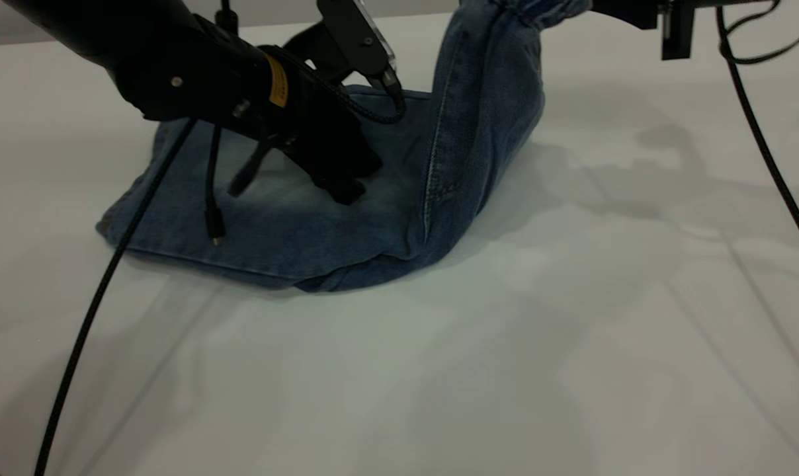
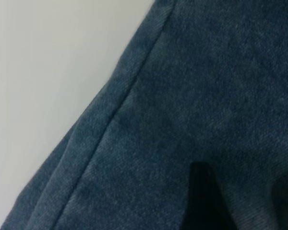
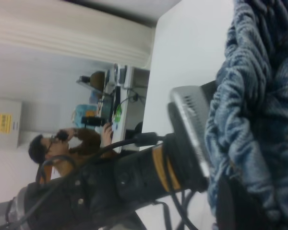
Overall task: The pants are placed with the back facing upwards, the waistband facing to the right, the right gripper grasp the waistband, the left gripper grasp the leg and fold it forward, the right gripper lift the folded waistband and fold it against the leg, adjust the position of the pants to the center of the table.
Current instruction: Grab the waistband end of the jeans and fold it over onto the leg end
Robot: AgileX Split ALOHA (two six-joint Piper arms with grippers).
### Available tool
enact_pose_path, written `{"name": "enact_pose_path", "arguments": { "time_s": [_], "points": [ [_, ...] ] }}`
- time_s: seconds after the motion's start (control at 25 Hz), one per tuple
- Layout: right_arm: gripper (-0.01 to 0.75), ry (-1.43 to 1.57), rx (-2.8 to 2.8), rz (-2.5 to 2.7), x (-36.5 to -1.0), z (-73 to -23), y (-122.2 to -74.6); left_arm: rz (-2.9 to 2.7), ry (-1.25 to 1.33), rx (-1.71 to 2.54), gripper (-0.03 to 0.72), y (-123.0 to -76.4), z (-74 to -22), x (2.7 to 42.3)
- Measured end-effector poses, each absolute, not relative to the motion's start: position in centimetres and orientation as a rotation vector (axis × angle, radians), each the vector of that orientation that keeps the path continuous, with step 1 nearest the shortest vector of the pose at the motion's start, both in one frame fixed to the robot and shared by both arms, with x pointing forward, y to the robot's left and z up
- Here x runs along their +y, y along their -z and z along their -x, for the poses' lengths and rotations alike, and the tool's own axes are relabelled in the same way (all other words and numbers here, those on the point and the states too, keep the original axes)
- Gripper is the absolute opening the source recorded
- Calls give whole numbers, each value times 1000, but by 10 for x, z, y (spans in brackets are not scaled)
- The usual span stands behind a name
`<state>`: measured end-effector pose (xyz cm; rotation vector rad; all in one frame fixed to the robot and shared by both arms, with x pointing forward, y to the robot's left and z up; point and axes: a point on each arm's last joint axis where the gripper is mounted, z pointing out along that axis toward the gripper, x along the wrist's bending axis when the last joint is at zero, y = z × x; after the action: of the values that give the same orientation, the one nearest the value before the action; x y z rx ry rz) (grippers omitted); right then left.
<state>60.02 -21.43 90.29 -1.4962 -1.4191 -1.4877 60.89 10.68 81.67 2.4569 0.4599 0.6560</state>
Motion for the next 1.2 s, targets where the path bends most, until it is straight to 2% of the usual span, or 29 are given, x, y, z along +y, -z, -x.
{"name": "enact_pose_path", "arguments": {
  "time_s": [0.6, 0.88, 1.04, 1.2],
  "points": [
    [90, 1510, -1445, 1442, -200, -599, -927, -2350, -634, 372, 405, -819, -598, 78],
    [90, 1509, -1450, 1437, -198, -598, -927, -2365, -639, 394, 405, -823, -600, 81],
    [90, 1512, -1454, 1432, -198, -598, -927, -2362, -691, 342, 405, -838, -602, 82],
    [90, 1520, -1466, 1426, -198, -598, -927, -2357, -769, 359, 405, -858, -614, 100]
  ]
}}
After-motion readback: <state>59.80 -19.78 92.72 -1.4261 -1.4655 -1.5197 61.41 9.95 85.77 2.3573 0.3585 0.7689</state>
